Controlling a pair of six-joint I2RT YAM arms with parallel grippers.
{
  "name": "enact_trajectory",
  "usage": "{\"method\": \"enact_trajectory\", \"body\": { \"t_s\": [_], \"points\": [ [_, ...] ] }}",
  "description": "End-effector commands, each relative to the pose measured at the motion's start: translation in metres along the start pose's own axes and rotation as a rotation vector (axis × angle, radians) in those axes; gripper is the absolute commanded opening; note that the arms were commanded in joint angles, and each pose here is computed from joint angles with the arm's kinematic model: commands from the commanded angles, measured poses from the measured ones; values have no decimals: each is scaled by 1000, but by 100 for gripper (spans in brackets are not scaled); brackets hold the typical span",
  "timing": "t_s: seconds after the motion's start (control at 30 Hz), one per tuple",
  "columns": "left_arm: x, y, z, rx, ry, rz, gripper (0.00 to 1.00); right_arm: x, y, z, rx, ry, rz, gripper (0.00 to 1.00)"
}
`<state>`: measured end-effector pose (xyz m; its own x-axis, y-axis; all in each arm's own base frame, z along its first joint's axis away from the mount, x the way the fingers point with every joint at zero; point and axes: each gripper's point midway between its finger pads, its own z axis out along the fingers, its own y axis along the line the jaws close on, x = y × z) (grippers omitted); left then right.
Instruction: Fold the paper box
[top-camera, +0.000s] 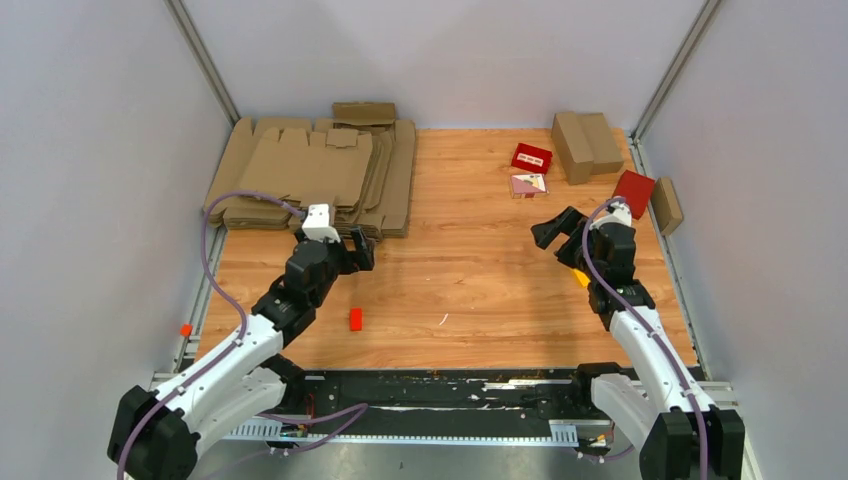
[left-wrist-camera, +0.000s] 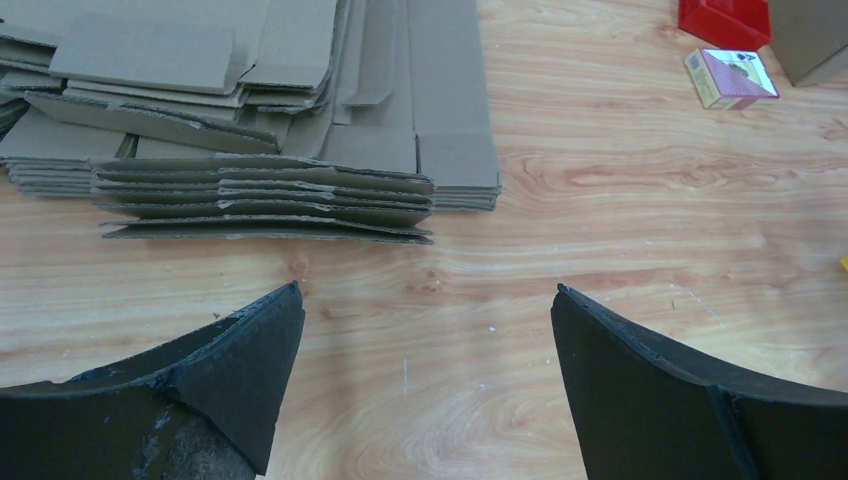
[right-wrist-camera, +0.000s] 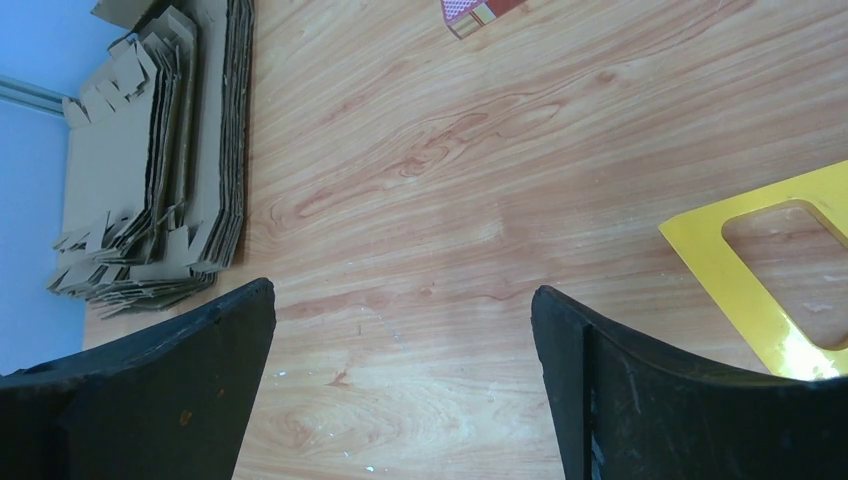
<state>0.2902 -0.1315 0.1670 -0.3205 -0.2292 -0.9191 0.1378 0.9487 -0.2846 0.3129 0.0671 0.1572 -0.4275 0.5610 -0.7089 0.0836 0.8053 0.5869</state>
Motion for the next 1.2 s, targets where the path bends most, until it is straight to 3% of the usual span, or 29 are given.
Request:
{"method": "enact_trajectory", "body": {
  "t_s": [0.0, 0.1, 0.27, 0.5, 0.67, 0.93, 1.17],
  "points": [
    [-28, -2, 4, -20, -66, -24, 100, -23, 15, -3, -46, -88, -4, 100],
    [-33, 7, 10, -73, -55, -14, 100, -27, 22, -7, -88, -118, -12, 100],
    [-46, 36, 36, -206, 70, -4, 100, -21, 30, -11, -161, -118, -39, 100],
    [-68, 70, 70, -422, 156, 248, 100, -8, 23, -7, -177, -119, -28, 100],
    [-59, 97, 102, -585, 303, 430, 98, -6, 23, -7, -179, -117, -25, 100],
    [-62, 118, 137, -753, 397, 599, 97, -4, 21, -5, -179, -114, -31, 100],
    [-57, 119, 169, -758, 440, 670, 89, -1, 18, -1, -174, -105, -37, 100]
  ]
}}
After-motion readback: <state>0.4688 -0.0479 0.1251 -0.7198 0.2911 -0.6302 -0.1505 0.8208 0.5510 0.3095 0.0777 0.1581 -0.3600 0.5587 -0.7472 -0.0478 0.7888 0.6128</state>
